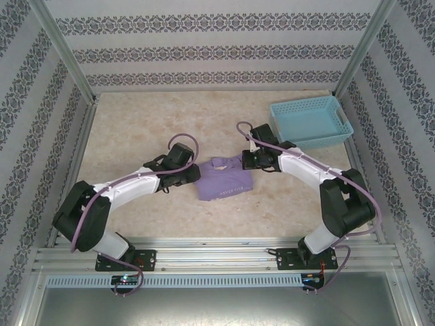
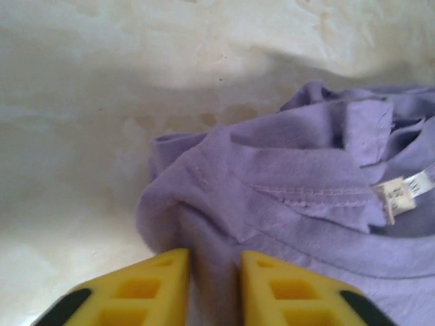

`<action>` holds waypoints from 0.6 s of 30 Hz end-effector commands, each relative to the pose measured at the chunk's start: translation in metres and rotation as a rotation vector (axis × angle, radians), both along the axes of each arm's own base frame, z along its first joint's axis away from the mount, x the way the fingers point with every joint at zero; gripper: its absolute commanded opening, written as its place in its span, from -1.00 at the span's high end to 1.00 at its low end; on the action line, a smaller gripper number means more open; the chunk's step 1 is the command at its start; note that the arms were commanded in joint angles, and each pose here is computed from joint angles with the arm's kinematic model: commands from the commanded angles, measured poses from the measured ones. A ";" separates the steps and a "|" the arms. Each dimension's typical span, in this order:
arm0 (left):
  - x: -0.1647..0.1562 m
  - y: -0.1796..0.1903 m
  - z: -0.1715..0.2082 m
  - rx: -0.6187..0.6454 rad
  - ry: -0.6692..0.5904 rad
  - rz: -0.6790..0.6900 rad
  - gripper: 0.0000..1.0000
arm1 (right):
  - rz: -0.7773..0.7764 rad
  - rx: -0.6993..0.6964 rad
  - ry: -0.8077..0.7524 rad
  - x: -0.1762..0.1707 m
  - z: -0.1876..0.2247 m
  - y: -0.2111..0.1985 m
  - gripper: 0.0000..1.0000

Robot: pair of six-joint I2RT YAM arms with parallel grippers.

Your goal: Fold the inside-out t-shirt

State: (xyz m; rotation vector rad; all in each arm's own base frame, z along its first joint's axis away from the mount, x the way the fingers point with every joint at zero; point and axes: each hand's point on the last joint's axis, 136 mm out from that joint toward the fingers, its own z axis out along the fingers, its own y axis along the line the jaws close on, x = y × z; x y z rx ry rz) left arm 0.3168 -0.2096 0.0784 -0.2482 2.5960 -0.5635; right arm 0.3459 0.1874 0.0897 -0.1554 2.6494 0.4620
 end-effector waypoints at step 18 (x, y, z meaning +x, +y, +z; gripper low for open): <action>0.041 0.015 -0.010 0.001 -0.050 0.055 0.90 | -0.033 -0.078 -0.053 0.061 -0.025 -0.001 1.00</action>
